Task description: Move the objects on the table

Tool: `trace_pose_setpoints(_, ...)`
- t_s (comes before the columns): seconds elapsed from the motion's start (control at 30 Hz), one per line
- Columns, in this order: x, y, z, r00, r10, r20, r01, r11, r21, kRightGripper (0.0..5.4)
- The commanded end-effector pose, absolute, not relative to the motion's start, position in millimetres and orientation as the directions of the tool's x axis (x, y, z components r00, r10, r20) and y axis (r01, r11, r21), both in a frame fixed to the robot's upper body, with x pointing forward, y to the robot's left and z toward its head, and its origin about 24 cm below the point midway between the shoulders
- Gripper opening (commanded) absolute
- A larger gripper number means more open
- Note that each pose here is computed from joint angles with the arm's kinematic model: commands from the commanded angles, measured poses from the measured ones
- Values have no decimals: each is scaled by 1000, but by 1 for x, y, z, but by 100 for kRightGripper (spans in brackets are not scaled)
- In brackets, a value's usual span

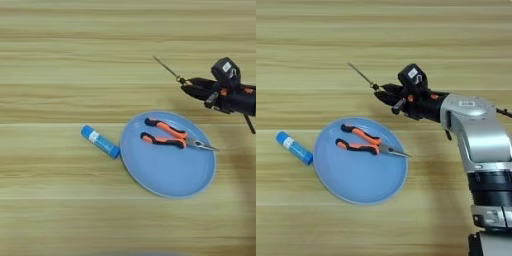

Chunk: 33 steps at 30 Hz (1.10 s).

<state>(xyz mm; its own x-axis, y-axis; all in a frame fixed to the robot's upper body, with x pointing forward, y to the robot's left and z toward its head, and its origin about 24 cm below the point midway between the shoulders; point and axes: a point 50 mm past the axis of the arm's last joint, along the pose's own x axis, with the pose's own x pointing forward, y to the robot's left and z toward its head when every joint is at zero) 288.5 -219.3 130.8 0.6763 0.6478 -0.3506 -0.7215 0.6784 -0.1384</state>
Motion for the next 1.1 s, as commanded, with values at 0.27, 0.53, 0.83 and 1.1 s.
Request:
trace_pose_setpoints(0.27, 264, -211, 163, 583, 741, -333, -813, 527, -248, 88)
trace_pose_setpoints(0.53, 257, -207, 151, 479, 789, -384, -877, 447, -177, 88)
trace_pose_setpoints(0.83, 255, -204, 130, 379, 816, -437, -917, 394, -61, 88)
trace_pose_setpoints(1.1, 249, -203, 115, 312, 818, -483, -936, 352, -9, 88)
